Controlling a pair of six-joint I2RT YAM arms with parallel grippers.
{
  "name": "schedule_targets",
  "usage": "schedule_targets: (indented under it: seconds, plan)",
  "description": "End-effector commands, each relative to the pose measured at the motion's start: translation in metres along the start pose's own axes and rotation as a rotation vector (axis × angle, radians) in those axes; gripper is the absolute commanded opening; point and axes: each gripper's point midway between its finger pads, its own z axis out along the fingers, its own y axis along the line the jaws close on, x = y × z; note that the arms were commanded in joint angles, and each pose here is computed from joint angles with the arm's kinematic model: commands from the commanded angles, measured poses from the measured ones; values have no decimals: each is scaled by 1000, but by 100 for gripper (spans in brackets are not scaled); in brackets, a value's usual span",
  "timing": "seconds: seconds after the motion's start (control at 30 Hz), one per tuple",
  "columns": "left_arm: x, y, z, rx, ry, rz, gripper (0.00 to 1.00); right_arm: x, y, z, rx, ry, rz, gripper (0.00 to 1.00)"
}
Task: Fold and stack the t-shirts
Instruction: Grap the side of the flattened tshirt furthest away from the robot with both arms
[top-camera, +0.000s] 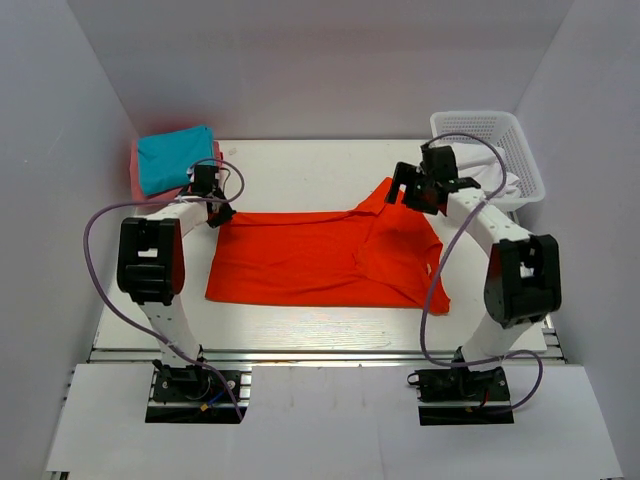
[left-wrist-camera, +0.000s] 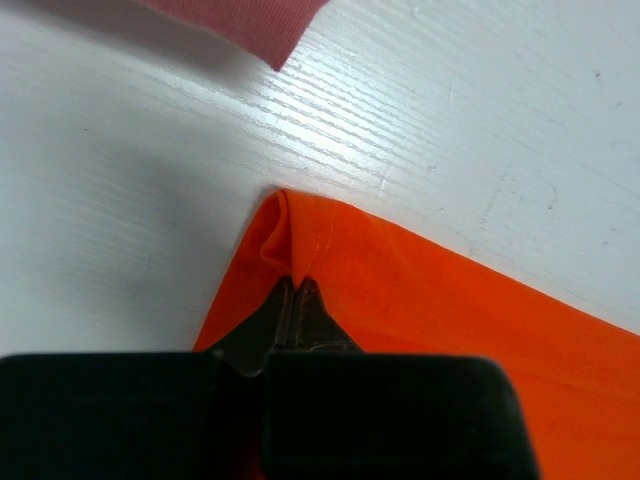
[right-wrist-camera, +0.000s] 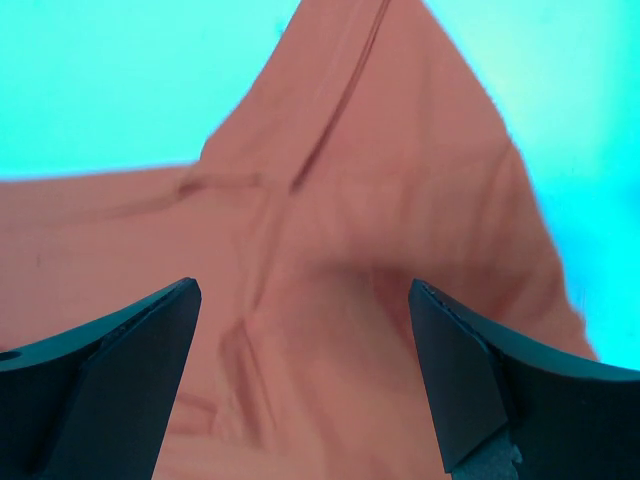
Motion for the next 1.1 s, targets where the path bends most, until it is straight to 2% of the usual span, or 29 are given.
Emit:
schedule_targets:
  seconds: [0.0, 0.1, 0.13, 0.2, 0.27, 0.3, 0.37, 0.4, 0.43, 0.5, 0.53, 0.63, 1.07]
  plan:
    - [-36, -14, -31, 67, -115, -27, 0, -43, 0, 15, 55, -79, 38, 90]
    - [-35, -16, -32, 76, -110, -26, 0, -40, -9, 45, 95, -39, 50, 90]
    - [-35, -16, -32, 76, -110, -26, 0, -54, -6, 52, 102, -62, 48, 90]
    - [-38, -19, -33, 88, -114, -26, 0, -57, -19, 75, 162, -56, 43, 90]
    - [-40, -20, -36, 93, -122, -27, 0, -72, -20, 82, 168, -76, 8, 86]
    - [-42, -21, -36, 97, -130, -28, 0, -67, -28, 105, 184, -49, 8, 86]
    - [-42, -23, -37, 105, -126, -27, 0, -95, -19, 107, 162, -101, -18, 84]
    - [-42, -23, -37, 105, -126, -27, 0, -82, -28, 128, 173, -63, -24, 82]
    - [-42, -23, -37, 105, -126, -27, 0, -104, -20, 128, 151, -111, -34, 82]
    - [-41, -24, -37, 114, -121, -26, 0, -103, -26, 143, 146, -105, -43, 80]
    - [-41, -24, -34, 114, -121, -26, 0, -104, -28, 151, 144, -113, -53, 76]
    - [-39, -24, -32, 114, -123, -27, 0, -111, -32, 162, 122, -128, -47, 66]
    - [-37, -21, -28, 101, -118, -17, 0, -91, -34, 184, 16, -59, -39, 56]
